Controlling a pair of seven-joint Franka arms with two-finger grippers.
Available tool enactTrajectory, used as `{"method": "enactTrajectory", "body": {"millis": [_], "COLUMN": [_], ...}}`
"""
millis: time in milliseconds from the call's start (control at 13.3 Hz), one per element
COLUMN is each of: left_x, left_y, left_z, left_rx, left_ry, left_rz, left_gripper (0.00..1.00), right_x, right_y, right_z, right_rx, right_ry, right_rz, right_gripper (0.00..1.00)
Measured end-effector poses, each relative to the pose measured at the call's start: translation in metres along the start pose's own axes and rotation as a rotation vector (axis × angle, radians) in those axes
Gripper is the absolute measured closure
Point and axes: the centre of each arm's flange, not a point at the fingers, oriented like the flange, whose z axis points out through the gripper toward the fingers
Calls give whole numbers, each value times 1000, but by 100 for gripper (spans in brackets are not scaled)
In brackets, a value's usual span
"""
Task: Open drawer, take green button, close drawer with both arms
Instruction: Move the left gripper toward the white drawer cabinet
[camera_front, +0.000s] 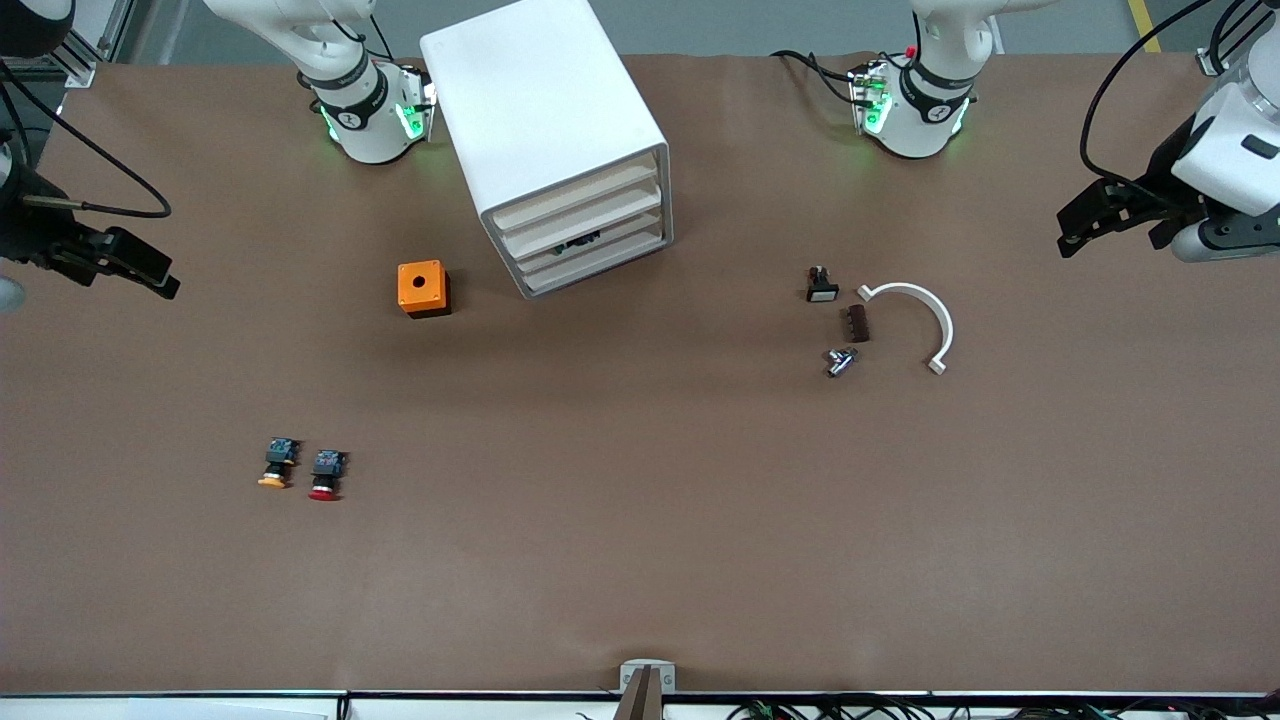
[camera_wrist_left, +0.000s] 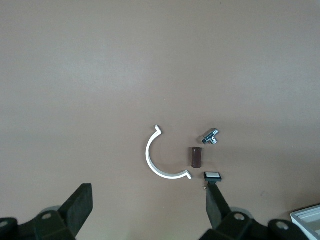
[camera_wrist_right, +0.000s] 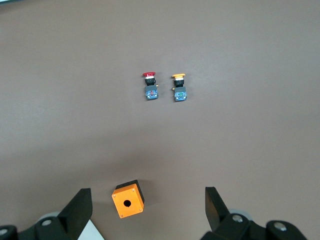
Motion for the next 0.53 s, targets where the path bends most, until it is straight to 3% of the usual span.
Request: {"method": "enactTrajectory", "body": {"millis": [525], "left_x": [23], "left_y": [-2], "left_z": [12], "left_rx": [-4], "left_ry": [-16], "left_rz": [1], "left_gripper": [0], "right_x": [-1], "right_y": [0], "right_z": [-1], "right_rx": [-4], "right_ry": [1], "right_rz": [1], "right_gripper": [0]}}
